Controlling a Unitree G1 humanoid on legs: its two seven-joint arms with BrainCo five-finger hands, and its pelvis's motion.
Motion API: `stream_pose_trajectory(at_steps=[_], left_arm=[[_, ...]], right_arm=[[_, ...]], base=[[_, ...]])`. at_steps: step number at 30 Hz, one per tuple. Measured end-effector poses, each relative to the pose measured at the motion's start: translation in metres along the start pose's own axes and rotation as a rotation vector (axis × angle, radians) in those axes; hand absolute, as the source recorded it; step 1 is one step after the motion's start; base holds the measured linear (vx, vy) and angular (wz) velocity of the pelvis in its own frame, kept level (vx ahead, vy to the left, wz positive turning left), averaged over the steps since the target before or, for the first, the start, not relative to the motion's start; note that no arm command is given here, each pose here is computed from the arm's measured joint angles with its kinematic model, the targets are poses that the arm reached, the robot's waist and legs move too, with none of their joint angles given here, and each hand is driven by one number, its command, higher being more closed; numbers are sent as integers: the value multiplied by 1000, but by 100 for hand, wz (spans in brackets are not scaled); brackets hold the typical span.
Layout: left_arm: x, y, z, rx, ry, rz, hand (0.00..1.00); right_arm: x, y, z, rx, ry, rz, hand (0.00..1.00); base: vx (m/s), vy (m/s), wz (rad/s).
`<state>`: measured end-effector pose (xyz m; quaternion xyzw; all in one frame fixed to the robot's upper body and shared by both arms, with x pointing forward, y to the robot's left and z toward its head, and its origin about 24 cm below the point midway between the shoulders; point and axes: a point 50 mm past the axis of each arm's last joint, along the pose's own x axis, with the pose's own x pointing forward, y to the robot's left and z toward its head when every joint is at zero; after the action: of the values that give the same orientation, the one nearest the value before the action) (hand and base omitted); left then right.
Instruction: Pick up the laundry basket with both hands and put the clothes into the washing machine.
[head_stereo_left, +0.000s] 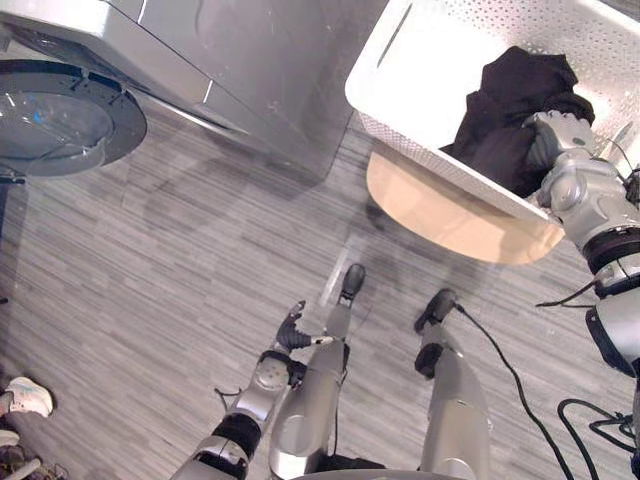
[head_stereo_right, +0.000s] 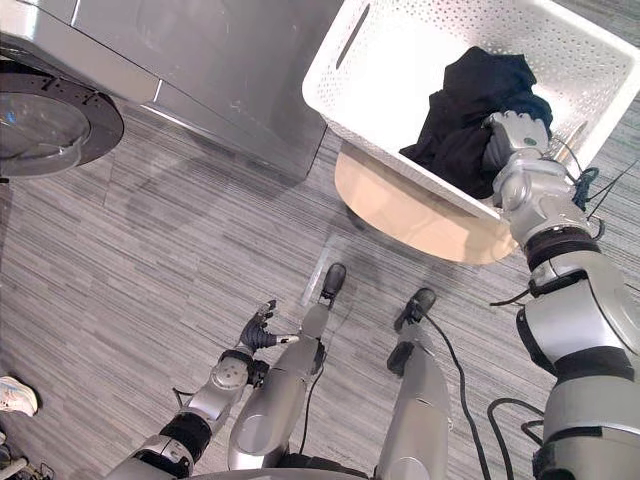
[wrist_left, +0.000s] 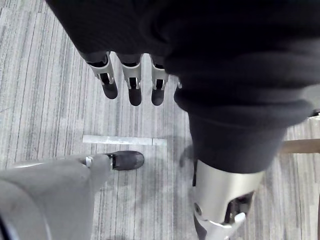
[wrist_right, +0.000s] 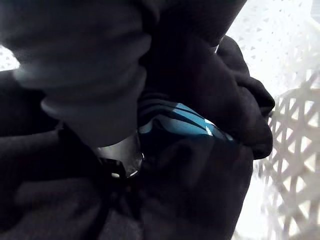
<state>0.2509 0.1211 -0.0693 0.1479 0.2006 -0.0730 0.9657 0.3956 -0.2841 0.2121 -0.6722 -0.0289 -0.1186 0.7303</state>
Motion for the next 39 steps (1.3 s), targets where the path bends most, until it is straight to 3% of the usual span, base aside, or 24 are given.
stream_pose_trajectory(at_steps=[3,9,12,18,29,34,39], left_arm=[[0,4,-1,2,5,10,0],[-1,22,-8,5,26,61,0],[-7,30,-20,-10,63,94,0],[-25,31,-51,-17,177,110,0],[-73,36,-106,-79,371,189,0],[-59,48,-72,-112,199,236,0],[-63,52,-49,-182,79,301,0]], right_arm=[[-2,8,11,67,-34,18,100],[-1,-37,52,337,-197,-169,100],[-9,-43,66,470,-269,-237,100],[-42,-14,88,759,-371,-218,100],[-150,56,101,1515,-394,-54,100],[-180,76,92,1603,-291,-35,100],[-179,81,120,1619,-350,44,100]], base=[[-30,-75,-1],[-51,-63,-7],[-4,-88,-10],[24,-55,-15],[55,-3,-18],[-8,-75,103],[-63,-107,44]])
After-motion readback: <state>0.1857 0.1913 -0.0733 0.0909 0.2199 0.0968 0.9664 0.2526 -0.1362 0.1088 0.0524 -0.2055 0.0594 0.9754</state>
